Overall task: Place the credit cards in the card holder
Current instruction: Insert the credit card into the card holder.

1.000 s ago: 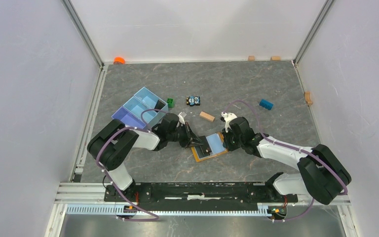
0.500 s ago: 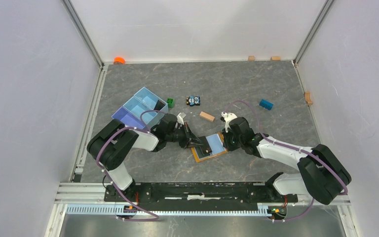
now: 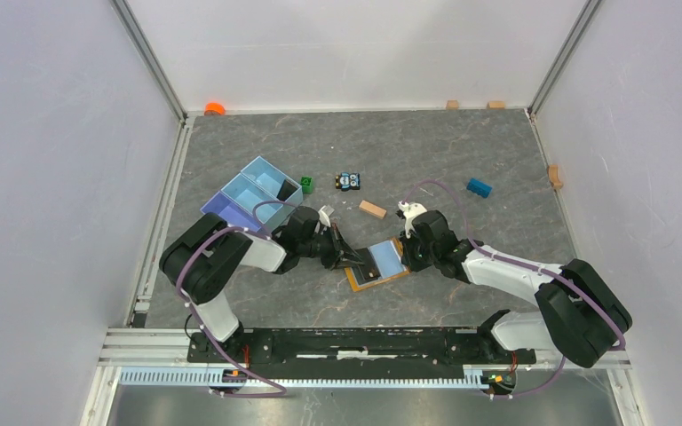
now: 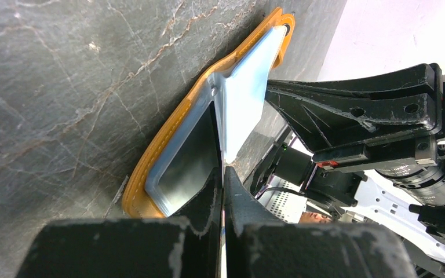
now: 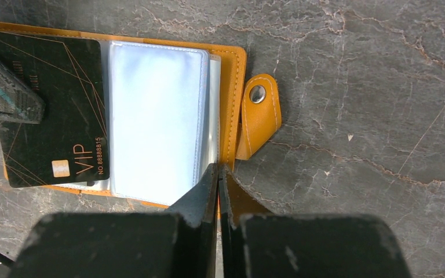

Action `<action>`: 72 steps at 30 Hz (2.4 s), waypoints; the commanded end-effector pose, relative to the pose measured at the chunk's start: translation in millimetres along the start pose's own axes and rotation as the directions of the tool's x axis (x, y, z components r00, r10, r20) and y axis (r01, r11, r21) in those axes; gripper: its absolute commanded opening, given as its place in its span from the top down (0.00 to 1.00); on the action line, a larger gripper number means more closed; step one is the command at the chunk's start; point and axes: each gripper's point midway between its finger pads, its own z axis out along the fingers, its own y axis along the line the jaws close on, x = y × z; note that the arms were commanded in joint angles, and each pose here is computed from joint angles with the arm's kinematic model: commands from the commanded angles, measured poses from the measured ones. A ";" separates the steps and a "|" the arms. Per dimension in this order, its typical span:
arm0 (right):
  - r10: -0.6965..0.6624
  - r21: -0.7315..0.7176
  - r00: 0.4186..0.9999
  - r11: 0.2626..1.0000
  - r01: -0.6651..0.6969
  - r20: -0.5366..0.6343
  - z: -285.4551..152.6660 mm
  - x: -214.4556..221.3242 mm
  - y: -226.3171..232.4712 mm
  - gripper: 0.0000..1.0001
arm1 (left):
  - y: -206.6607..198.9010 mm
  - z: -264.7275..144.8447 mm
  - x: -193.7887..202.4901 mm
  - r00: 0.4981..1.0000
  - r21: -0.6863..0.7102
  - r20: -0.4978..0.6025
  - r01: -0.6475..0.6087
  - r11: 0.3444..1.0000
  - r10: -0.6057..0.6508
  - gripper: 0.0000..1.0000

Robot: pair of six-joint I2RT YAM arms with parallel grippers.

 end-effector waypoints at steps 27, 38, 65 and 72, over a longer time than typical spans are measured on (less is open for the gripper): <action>-0.005 0.068 0.994 0.998 0.013 -0.114 4.6 30.9 -15.3 0.97 | -12.5 19.9 -10.8 1.000 0.125 -0.010 0.004 0.992 -0.003 0.98; -0.007 0.064 0.993 0.998 0.015 -0.120 5.4 32.0 -14.7 0.97 | -1.4 25.0 -11.7 1.000 0.101 -0.006 0.004 0.995 -0.003 0.98; 0.087 -0.044 0.993 0.995 -0.084 0.078 -30.7 -23.5 -14.5 0.50 | 50.9 18.2 -12.9 0.995 -0.194 0.001 -0.097 0.976 0.099 0.98; 0.174 -0.282 0.982 0.948 -0.148 0.070 -26.4 -18.7 9.1 0.41 | 53.0 18.4 -11.5 0.995 -0.198 -0.007 -0.099 0.975 0.099 0.98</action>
